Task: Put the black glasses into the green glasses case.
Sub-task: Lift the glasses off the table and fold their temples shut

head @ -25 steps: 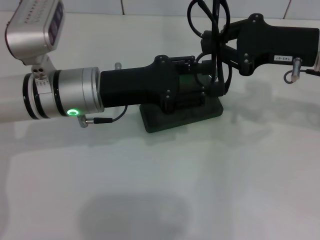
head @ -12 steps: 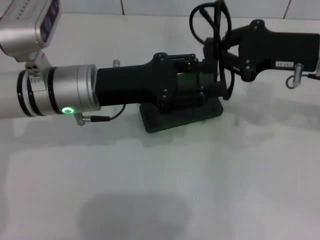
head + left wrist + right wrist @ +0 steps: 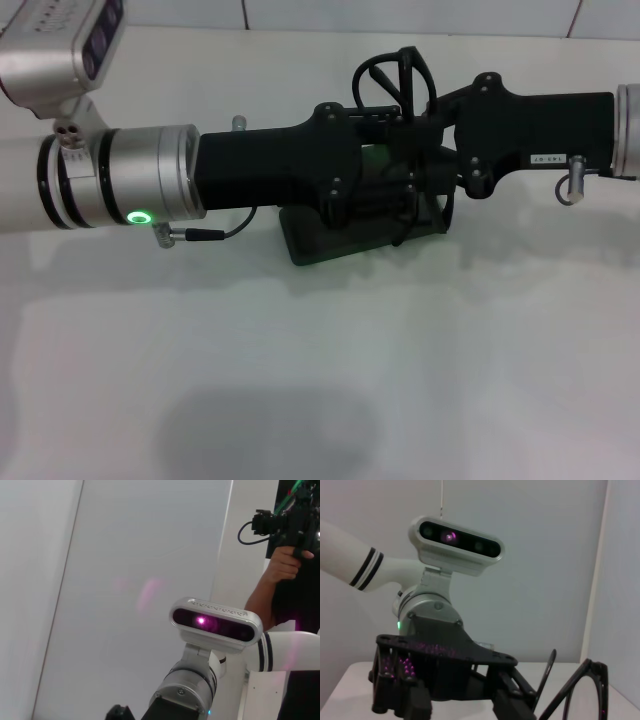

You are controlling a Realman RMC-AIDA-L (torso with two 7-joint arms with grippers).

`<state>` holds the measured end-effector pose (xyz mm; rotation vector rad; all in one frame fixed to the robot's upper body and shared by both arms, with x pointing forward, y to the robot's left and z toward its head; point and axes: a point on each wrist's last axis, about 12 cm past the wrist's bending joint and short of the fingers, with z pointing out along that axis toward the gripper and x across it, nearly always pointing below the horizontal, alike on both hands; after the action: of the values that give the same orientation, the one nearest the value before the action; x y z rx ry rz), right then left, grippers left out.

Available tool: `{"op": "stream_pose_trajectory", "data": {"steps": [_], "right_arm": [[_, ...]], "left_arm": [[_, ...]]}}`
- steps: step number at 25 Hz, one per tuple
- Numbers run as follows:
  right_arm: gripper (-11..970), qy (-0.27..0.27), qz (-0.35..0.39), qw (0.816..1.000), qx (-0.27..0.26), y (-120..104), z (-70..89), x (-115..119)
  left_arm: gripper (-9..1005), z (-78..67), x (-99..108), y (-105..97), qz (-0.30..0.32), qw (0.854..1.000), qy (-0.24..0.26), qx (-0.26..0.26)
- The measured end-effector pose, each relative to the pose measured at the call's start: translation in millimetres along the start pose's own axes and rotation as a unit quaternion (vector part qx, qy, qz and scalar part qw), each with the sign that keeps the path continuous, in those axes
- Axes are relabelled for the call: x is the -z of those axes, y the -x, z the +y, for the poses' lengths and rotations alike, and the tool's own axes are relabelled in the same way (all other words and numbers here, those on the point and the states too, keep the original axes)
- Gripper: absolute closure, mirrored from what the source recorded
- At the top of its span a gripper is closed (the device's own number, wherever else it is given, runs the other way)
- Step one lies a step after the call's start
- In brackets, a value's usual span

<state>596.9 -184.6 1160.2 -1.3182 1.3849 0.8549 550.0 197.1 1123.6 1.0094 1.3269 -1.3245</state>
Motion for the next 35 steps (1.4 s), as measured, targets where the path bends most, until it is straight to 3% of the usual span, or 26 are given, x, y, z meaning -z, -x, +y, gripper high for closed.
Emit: {"op": "stream_pose_trajectory", "data": {"steps": [17,26,30,35], "right_arm": [[851,0.007,-0.003,1.0,0.004,2.1,0.1,3.7],[851,-0.043,-0.004,0.999,0.012,-4.8,-7.5,17.1],[851,-0.033,0.03,0.997,0.055,-6.4,-6.1,14.4],[851,-0.031,0.117,0.982,0.142,-1.2,-0.4,-3.4]], "left_arm": [[437,3.8,-0.1,-1.3,0.002,1.0,0.019,-0.001],[437,0.9,14.1,1.2,-0.015,1.0,0.026,-0.005],[437,-0.3,41.8,-2.8,-0.051,0.994,0.096,-0.014],[436,0.3,80.4,-8.1,-0.116,0.969,0.216,-0.009]]}}
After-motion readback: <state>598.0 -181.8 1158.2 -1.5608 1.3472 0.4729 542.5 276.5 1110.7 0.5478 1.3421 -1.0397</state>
